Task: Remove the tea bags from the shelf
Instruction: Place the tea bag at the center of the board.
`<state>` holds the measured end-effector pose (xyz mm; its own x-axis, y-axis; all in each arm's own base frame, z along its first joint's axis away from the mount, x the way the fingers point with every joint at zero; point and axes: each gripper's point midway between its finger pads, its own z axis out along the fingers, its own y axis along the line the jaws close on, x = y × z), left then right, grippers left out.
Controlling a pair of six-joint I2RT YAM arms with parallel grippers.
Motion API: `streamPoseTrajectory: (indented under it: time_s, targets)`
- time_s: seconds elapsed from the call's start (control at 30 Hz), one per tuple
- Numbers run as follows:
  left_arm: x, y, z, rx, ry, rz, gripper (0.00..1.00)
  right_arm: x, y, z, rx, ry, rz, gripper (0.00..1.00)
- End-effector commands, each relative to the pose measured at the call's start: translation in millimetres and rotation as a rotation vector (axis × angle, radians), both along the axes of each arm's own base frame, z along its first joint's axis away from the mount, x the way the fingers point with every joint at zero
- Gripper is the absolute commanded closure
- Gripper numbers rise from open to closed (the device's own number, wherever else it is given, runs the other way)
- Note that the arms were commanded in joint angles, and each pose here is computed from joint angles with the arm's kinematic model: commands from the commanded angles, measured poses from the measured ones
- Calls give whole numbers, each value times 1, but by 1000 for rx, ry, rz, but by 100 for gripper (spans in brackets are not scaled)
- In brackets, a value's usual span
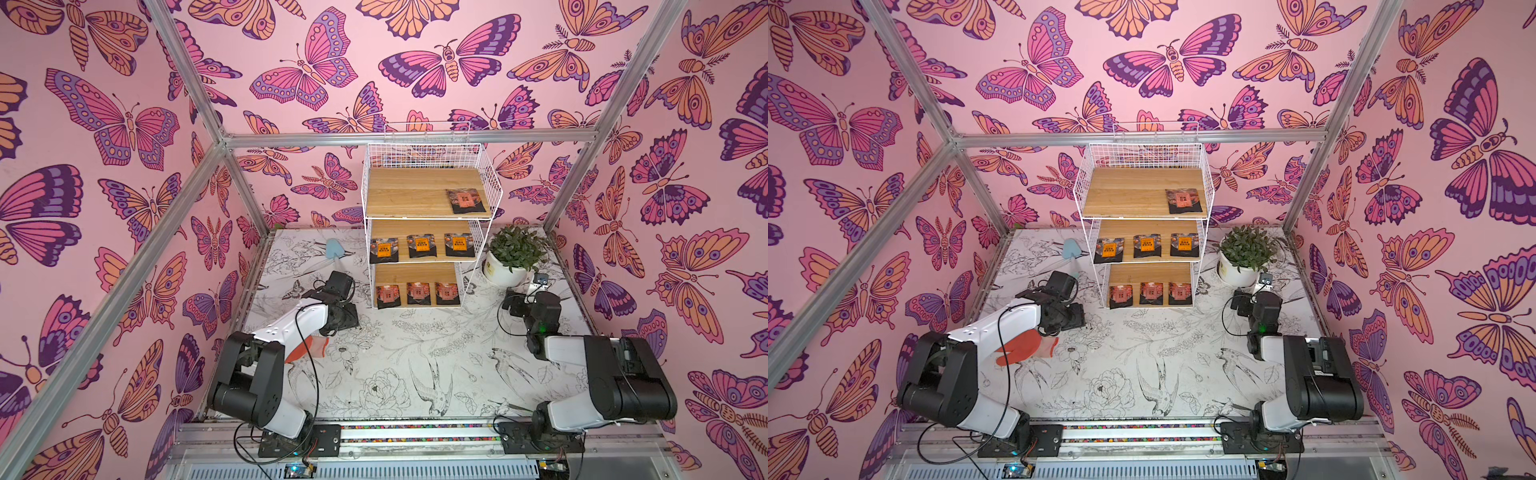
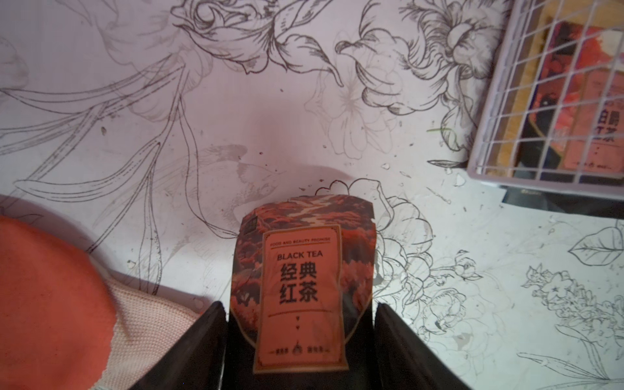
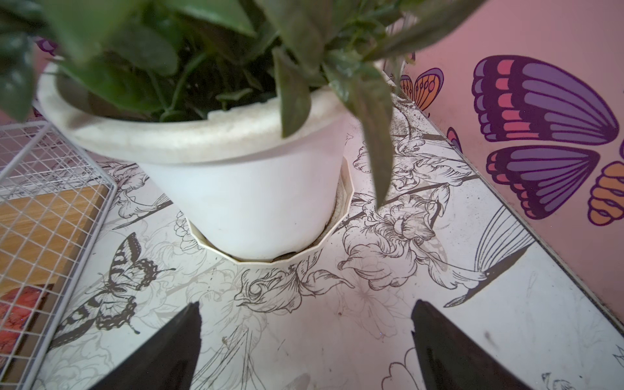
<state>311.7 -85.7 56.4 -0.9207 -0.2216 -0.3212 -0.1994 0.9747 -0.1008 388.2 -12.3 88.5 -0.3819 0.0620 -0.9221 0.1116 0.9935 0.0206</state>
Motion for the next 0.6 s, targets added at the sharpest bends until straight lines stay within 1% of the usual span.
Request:
streamPoseTrajectory:
  time_s: [0.0,0.1,0.13,0.17,0.37,0.43,0.47,0.5,0.53,0.57]
  targets:
    - [-1,-2,13,-20,-23,-28,24,6,0,6,-18,-18,2,1]
    - [-3,-5,18,-36,-34,-52,13,6,0,6,-17,-17,2,1]
    - [-4,-5,20,-39,-37,-54,2,6,0,5,-17,-17,3,1]
    - [-4,-6,21,-40,-39,-54,0,6,0,5,-17,-16,2,1]
    - [-4,0,29,-23,-64,-35,0,5,0,6,-17,-19,2,1]
    - [-2,3,35,-16,-78,-13,0,7,1,17,-25,-58,6,1]
    - [-2,3,38,-11,-82,-24,0,5,4,19,-37,-22,21,1]
    - [-1,4,41,-1,-84,-33,1,6,7,32,-44,26,33,1]
    - [0,6,43,10,-84,-32,1,7,5,51,-45,41,15,1]
    - [0,6,45,9,-83,-31,1,9,0,70,-49,20,-12,1]
